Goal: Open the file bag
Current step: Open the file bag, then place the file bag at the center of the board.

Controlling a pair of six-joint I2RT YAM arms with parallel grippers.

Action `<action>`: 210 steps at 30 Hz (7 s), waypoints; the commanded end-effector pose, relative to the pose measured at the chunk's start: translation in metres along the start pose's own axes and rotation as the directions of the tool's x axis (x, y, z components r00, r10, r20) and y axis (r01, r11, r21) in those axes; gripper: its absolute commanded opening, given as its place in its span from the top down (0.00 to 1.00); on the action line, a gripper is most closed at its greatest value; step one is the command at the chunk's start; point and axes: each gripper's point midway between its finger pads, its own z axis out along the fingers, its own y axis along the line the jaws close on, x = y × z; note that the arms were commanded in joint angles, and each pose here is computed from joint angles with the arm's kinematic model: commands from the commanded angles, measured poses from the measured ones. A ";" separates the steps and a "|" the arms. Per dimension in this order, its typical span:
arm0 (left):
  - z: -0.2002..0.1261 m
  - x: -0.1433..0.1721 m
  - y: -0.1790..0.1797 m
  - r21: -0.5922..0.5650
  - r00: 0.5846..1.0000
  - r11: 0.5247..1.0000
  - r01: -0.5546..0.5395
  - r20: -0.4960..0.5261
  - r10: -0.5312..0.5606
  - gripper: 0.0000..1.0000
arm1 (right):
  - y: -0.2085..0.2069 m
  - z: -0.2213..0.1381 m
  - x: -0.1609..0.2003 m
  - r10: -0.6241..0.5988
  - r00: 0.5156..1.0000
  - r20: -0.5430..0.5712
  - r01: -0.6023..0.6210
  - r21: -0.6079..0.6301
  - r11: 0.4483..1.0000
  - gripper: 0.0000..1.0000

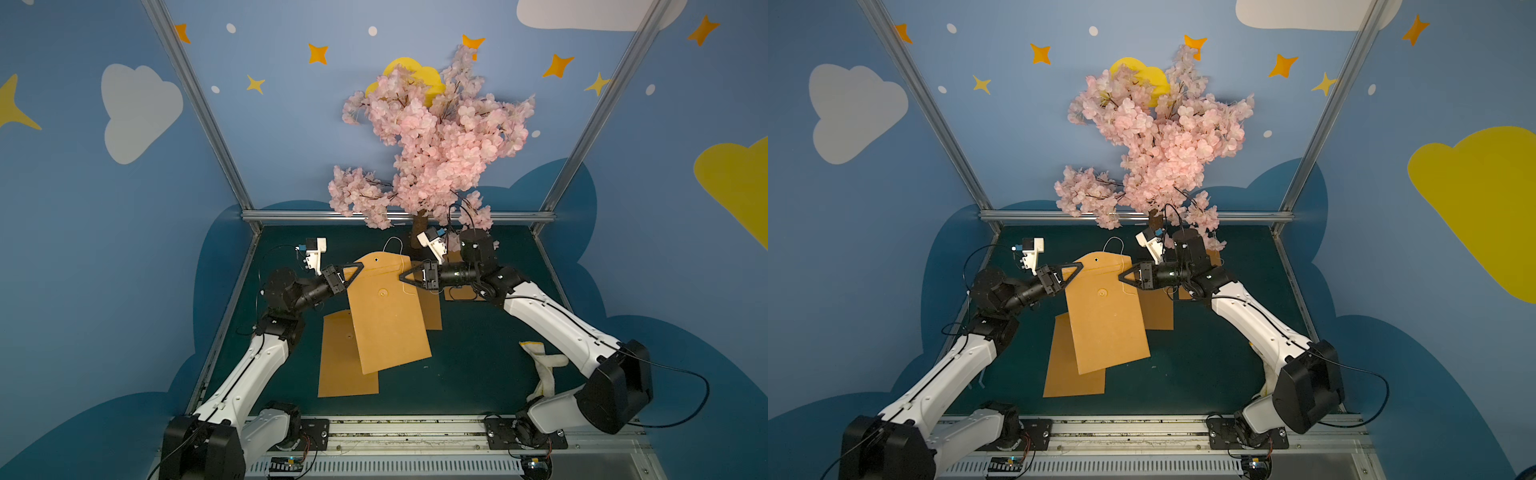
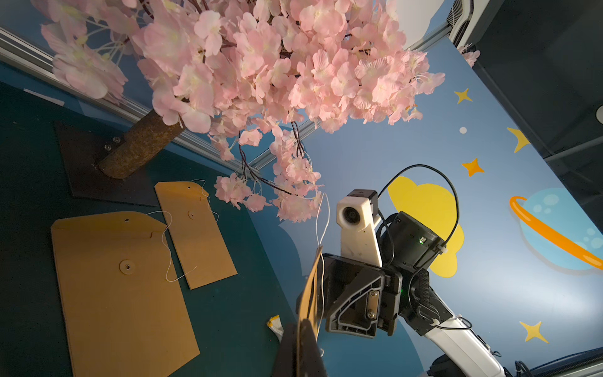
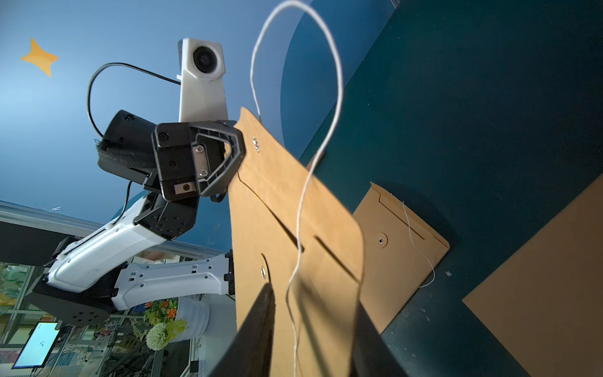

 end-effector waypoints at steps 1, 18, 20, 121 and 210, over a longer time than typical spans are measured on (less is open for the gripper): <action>-0.003 0.001 -0.009 0.034 1.000 0.999 -0.022 0.001 0.022 0.98 | 0.014 -0.001 -0.018 -0.040 0.999 0.026 0.041 -0.043 0.998 0.63; -0.003 0.003 -0.008 0.041 1.000 0.999 -0.021 -0.002 0.021 0.98 | 0.013 0.012 -0.033 -0.029 0.999 0.022 0.031 -0.091 0.995 0.75; -0.003 0.004 -0.006 0.037 1.000 0.999 -0.018 -0.004 0.018 0.98 | 0.014 0.012 -0.034 -0.027 0.999 0.023 0.029 -0.092 0.995 0.77; -0.004 0.003 0.026 -0.139 0.997 0.987 -0.074 -0.002 0.074 0.32 | -0.127 -0.195 0.141 0.578 0.816 -0.003 -0.447 0.632 0.633 1.00; -0.012 -0.002 0.040 -0.160 0.997 0.985 -0.069 0.007 0.071 0.33 | -0.203 -0.194 0.159 0.621 0.784 -0.020 -0.415 0.727 0.547 0.73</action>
